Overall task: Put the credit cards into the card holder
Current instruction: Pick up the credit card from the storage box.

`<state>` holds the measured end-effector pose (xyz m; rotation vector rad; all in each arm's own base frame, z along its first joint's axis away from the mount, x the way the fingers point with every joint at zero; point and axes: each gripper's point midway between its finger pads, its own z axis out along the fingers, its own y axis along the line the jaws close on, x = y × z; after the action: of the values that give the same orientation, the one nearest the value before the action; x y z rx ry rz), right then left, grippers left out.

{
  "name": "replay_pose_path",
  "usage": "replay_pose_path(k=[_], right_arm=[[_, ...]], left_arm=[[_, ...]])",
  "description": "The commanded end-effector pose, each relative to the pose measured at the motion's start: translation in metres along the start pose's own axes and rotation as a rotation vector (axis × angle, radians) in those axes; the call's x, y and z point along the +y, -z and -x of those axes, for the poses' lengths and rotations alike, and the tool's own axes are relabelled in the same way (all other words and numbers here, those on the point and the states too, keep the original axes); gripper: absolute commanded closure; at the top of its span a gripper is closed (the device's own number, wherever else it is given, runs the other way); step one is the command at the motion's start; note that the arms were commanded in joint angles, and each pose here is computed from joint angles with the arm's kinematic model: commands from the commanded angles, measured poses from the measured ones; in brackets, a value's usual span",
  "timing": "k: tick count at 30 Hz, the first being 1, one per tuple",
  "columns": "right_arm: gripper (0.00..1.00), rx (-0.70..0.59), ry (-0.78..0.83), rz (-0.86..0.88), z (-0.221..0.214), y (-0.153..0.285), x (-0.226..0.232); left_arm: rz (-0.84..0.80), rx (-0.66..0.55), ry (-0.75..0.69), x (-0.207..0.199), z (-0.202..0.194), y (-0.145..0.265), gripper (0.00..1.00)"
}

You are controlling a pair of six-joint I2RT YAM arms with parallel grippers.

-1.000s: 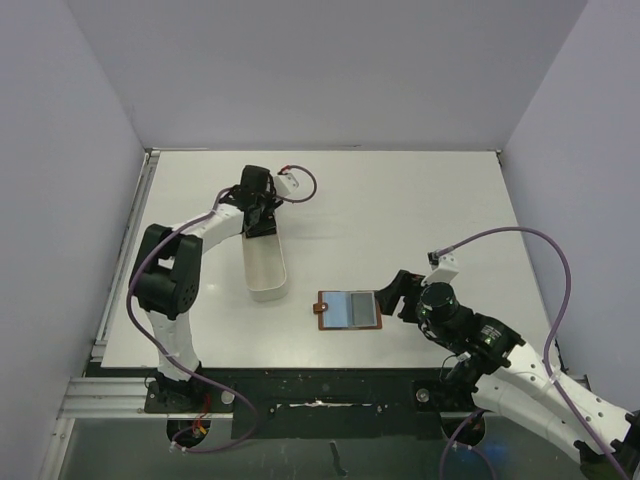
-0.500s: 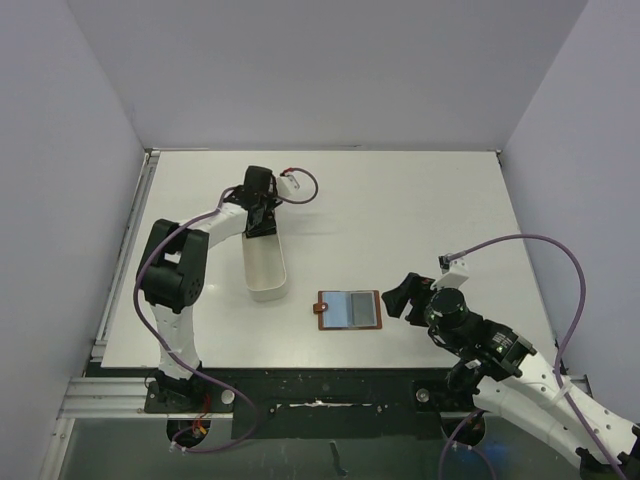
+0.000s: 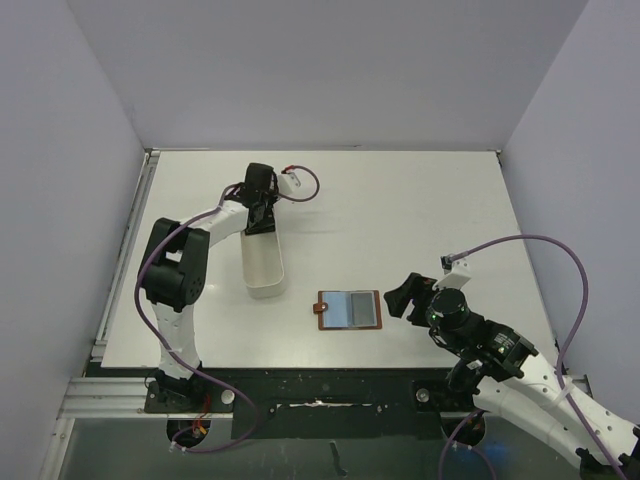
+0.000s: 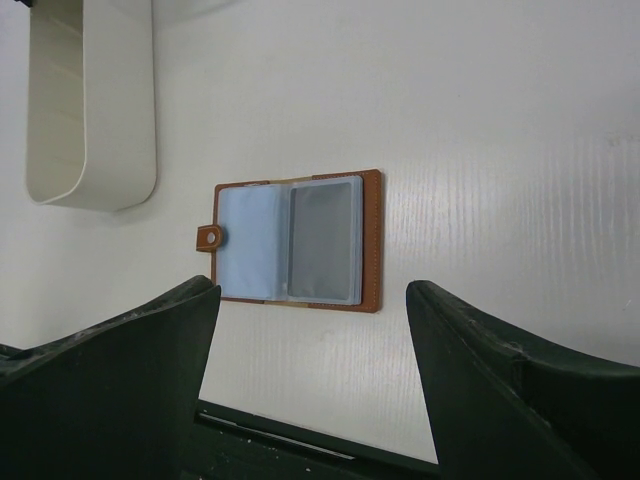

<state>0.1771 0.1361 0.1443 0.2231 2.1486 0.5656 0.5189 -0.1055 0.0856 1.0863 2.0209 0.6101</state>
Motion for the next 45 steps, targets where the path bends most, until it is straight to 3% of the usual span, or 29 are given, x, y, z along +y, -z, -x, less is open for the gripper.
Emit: replay_pose_path(k=[1, 10, 22, 29, 38, 45], right_arm=[[0.23, -0.06, -0.016, 0.019, 0.019, 0.007, 0.009], [0.23, -0.059, -0.022, 0.031, 0.017, 0.006, 0.01], [0.23, -0.042, 0.009, 0.066, 0.014, -0.002, 0.02], [0.23, -0.067, -0.003, 0.123, 0.024, -0.001, 0.037], [0.27, -0.012, 0.008, 0.076, 0.005, -0.017, 0.027], [0.48, 0.014, 0.058, 0.024, -0.008, -0.026, 0.013]], left_arm=[[0.091, -0.044, 0.019, 0.034, 0.021, 0.004, 0.86], [0.07, -0.094, 0.101, 0.045, 0.034, 0.032, 1.0], [-0.058, -0.137, 0.315, 0.046, 0.044, 0.089, 1.0], [-0.119, -0.178, 0.569, 0.039, 0.048, 0.127, 1.0], [-0.428, -0.447, 1.018, 0.024, 0.093, 0.21, 1.0], [-0.823, -0.554, 1.239, -0.024, 0.113, 0.271, 1.0]])
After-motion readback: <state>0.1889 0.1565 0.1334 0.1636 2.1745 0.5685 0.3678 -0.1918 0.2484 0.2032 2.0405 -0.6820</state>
